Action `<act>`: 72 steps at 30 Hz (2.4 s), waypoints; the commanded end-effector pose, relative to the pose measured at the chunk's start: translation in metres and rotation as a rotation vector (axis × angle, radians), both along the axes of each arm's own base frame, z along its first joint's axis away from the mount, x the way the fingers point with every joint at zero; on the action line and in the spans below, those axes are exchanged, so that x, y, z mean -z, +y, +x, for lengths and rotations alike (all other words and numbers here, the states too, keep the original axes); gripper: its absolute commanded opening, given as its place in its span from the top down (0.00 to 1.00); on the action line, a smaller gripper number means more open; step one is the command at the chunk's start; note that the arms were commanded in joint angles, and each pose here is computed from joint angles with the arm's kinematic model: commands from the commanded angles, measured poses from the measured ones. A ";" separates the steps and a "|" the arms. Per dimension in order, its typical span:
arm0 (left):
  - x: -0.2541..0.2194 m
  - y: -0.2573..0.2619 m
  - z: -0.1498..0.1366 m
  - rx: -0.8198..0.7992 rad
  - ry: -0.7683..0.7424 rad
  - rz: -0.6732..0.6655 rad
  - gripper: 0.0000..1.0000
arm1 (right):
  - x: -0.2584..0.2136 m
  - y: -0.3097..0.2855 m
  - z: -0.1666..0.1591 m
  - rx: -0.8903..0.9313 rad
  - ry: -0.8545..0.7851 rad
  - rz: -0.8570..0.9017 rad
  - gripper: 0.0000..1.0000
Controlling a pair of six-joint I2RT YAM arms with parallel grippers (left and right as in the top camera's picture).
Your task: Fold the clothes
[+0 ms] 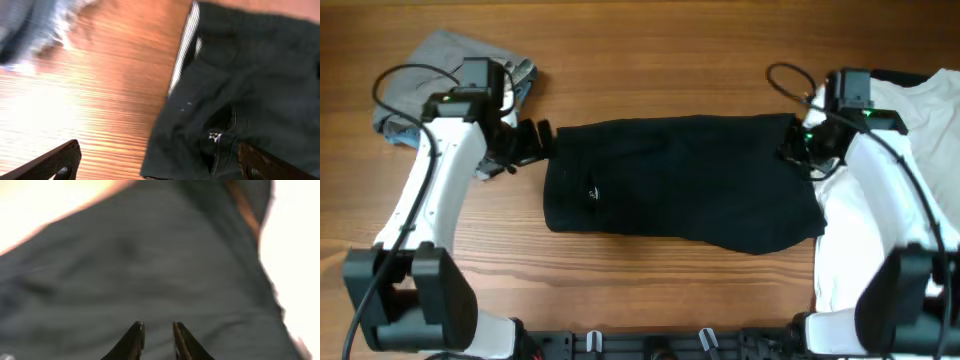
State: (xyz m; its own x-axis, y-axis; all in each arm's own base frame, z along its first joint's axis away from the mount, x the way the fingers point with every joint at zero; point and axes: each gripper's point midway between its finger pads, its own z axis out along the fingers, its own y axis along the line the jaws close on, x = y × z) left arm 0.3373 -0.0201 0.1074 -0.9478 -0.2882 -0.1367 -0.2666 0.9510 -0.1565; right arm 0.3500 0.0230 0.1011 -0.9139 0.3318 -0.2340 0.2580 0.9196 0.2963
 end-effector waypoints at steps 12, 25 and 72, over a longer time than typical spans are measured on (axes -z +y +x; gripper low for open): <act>0.115 -0.057 -0.023 0.265 0.197 -0.320 0.00 | 0.102 0.088 -0.055 -0.246 0.311 0.014 0.76; 0.136 -0.089 -0.069 0.436 0.430 -0.151 0.96 | 0.088 0.073 -0.056 -0.250 0.297 -0.051 0.79; -0.011 -0.235 -0.028 0.409 0.128 -0.147 0.96 | 0.079 0.068 -0.002 -0.229 0.144 -0.105 0.96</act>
State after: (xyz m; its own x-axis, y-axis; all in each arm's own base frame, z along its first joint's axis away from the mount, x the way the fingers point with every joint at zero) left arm 0.3105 -0.2581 0.1166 -0.9948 0.1023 0.0014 0.0975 0.9523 -0.2893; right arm 0.3430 0.0900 0.0457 -0.9777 0.1439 -0.1532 0.1182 0.9791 0.1652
